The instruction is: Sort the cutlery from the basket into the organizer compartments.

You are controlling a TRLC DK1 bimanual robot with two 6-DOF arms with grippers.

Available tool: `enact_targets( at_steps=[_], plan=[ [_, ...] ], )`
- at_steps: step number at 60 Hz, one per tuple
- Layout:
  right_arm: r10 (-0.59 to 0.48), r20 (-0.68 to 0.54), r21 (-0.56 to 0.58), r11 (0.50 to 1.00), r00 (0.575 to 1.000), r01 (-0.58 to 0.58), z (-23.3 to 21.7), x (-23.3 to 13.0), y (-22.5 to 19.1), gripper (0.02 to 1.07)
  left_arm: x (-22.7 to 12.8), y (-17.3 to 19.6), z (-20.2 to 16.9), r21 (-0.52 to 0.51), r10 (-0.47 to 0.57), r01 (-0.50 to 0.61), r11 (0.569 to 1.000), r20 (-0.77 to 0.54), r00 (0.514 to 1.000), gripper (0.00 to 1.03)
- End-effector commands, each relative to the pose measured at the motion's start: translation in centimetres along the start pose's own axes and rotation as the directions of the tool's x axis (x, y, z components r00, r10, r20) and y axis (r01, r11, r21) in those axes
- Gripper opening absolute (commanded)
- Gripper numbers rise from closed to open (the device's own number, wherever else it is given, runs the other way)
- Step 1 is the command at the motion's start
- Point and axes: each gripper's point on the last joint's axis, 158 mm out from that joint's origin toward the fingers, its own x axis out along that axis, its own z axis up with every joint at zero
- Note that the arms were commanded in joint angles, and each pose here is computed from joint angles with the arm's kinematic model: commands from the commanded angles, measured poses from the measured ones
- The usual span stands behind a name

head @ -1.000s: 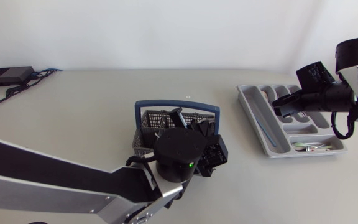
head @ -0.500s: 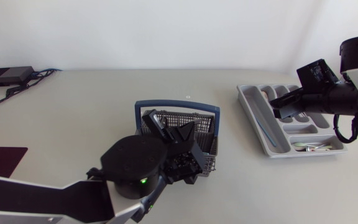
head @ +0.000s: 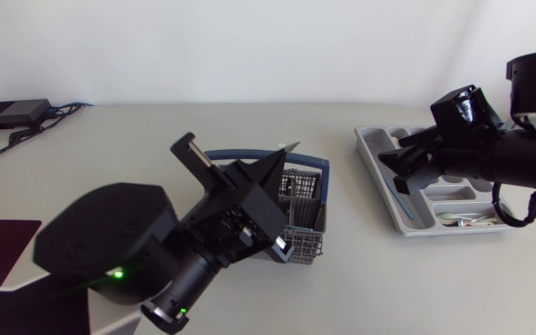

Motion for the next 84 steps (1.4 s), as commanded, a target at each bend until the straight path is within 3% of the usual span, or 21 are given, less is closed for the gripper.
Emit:
enact_targets(
  at_steps=[1, 20, 42, 61, 79, 84],
  plan=[
    [0.042, 0.026, 0.002, 0.999, 0.999, -0.042, 0.4, -1.0, 1.6, 0.67, 0.1, 4.2, 3.6, -0.100, 0.089, -0.082, 0.992, 0.072, 0.993, 0.03],
    [0.299, 0.150, 0.025, 0.952, 0.942, -0.306, 4.5, -4.0, 6.6, 0.69, 1.7, 7.3, 3.8, -0.316, 0.036, -0.029, 0.948, 0.017, 0.999, 0.03],
    [0.443, 0.165, 0.046, 0.889, 0.881, -0.455, 6.8, -2.6, 10.1, 0.69, 4.8, 7.2, 1.5, -0.521, -0.154, 0.115, 0.845, -0.032, 0.988, 0.03],
    [0.468, 0.155, 0.064, 0.874, 0.870, -0.481, 9.2, -0.1, 12.4, 0.69, 5.8, 6.7, 1.0, -0.617, -0.273, 0.200, 0.761, -0.025, 0.962, 0.03],
    [0.466, 0.137, 0.071, 0.876, 0.874, -0.478, 11.0, 1.5, 13.8, 0.68, 6.1, 6.4, 0.6, -0.646, -0.312, 0.224, 0.730, -0.023, 0.950, 0.03],
    [0.466, 0.130, 0.065, 0.877, 0.875, -0.477, 11.1, 1.7, 14.3, 0.63, 6.3, 6.6, 0.6, -0.652, -0.312, 0.223, 0.724, -0.021, 0.950, 0.03]
  ],
)
